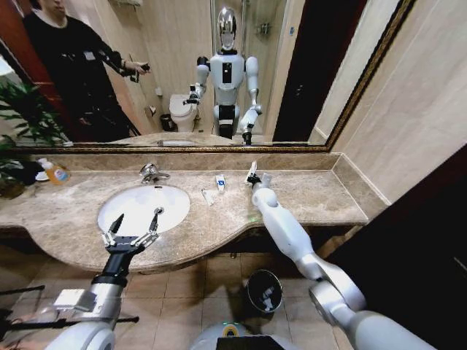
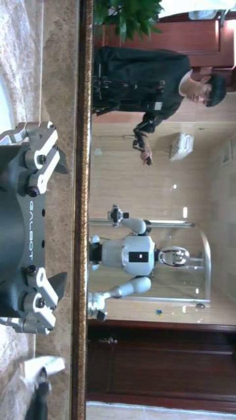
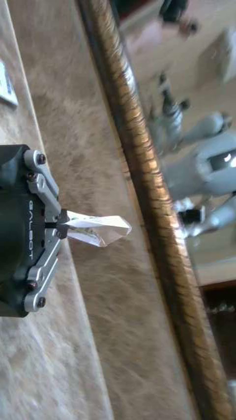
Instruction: Pick up the trash from the sink and place it in the trash bin.
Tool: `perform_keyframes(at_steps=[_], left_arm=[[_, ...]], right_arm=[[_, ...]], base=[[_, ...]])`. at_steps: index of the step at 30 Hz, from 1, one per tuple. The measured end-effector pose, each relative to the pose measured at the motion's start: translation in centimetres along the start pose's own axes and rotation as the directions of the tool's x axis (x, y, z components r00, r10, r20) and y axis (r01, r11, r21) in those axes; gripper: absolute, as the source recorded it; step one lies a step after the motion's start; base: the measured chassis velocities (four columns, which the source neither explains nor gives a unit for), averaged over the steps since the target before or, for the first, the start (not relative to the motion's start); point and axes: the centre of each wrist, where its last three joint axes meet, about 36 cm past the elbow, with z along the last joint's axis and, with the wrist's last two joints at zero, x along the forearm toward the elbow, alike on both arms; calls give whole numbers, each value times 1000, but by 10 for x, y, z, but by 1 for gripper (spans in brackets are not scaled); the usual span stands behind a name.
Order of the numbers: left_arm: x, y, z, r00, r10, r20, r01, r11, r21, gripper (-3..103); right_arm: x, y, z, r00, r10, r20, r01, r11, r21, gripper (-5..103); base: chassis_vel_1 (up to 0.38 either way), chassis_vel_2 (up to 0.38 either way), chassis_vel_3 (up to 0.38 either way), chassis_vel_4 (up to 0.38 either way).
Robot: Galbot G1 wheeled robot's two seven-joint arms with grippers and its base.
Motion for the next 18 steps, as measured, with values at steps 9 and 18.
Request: perform_keyframes(at_steps=[9,18], left_arm=[[0,0,0,1000,0,0,0,1000,0,100],[0,0,0,1000,0,0,0,1000,0,100]], right_arm=[[145,-97,-41,979,-189,72,185,981,50,0],[276,-165,-23,898,-438,32,434,897,83,0]], base=[[0,0,0,0],[0,0,0,0]])
